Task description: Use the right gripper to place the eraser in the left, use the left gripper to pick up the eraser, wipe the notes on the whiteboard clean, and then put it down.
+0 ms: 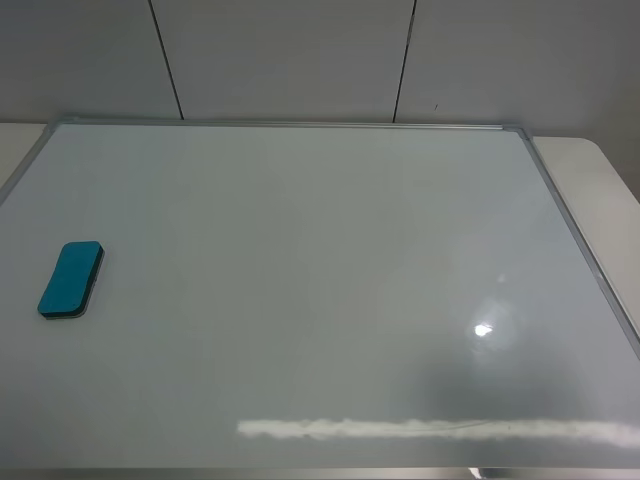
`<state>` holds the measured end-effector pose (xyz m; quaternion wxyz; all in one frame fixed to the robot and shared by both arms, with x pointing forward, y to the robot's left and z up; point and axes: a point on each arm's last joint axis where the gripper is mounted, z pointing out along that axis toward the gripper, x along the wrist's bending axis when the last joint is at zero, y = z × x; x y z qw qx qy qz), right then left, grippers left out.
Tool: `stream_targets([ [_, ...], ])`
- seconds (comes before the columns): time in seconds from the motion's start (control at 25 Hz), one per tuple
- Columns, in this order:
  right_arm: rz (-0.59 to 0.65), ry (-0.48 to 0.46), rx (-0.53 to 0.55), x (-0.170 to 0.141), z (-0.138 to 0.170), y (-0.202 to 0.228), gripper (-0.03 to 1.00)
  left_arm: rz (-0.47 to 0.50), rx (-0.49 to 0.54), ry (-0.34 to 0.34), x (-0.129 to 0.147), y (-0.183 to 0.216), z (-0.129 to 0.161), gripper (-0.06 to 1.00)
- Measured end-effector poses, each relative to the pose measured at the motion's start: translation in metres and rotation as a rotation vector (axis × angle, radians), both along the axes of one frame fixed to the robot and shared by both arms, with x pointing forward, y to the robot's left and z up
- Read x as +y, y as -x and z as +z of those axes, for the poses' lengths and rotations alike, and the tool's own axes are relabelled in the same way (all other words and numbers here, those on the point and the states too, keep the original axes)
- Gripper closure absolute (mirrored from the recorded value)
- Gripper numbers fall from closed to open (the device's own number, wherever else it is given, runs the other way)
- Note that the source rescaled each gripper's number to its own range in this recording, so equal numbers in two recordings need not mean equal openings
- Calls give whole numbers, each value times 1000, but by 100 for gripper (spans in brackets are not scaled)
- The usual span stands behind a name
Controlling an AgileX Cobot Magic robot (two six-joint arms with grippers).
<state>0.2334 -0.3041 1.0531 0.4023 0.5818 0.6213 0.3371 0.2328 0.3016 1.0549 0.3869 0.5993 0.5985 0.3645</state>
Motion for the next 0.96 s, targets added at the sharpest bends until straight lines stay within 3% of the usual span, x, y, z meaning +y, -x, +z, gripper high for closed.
stream_targets([
  [0.96, 0, 1, 0, 0, 0, 0, -3, -4, 1, -20, 2, 0, 0, -6],
])
